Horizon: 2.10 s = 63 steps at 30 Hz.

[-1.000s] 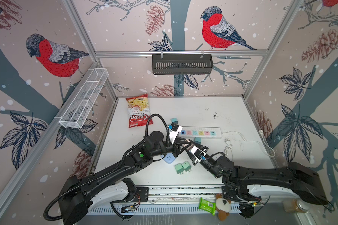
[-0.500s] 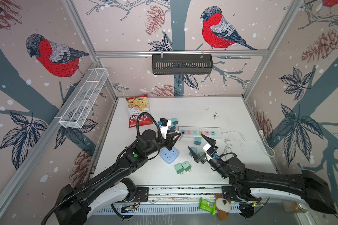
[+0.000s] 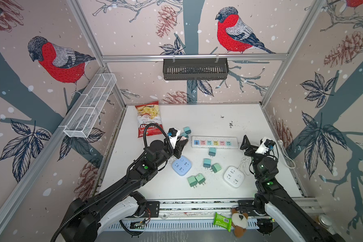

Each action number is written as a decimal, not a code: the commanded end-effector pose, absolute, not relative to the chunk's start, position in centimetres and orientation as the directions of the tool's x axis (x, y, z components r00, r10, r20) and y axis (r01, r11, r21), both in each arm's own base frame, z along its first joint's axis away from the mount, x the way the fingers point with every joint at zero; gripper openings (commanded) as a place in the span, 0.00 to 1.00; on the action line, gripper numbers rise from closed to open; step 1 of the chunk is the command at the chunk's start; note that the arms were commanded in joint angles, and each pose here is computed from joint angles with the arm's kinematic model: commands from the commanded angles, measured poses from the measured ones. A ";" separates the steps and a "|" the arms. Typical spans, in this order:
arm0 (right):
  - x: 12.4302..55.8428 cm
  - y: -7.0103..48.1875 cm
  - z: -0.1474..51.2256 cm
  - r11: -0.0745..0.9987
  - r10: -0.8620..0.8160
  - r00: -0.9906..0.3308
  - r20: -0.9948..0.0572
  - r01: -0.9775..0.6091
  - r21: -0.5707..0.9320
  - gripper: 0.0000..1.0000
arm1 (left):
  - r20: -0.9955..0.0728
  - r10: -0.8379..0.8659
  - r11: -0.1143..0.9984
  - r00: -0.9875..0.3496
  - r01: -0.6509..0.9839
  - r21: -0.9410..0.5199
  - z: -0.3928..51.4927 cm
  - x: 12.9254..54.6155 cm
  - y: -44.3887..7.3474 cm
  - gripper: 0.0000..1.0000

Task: Insert the plug
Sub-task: 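Open the right gripper and draw it back while the left holds the adapter, then carry the pink adapter with the left gripper to the power strip's far-end socket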

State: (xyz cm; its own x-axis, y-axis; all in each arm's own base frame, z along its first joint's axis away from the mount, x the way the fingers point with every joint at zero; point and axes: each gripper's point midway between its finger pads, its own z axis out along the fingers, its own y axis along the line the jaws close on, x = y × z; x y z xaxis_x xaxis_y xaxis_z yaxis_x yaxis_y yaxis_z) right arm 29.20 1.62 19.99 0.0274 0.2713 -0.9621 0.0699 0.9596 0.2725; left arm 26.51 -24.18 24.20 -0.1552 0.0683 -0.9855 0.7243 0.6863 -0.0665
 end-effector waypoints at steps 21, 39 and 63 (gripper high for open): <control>28.8 -1.7 16.9 0.865 0.451 0.051 -0.891 0.222 0.450 1.00 | -0.908 0.409 0.091 0.085 0.987 0.134 20.5 30.4 -40.7 0.00; 28.7 -3.8 15.9 0.813 0.514 0.060 -0.856 0.283 0.509 1.00 | -0.822 0.557 -0.025 0.114 0.992 0.121 13.5 35.1 -51.9 0.00; 28.7 -3.9 16.0 0.810 0.519 0.065 -0.853 0.281 0.514 1.00 | -0.808 0.582 -0.074 0.094 0.995 0.063 9.6 35.2 -53.5 0.00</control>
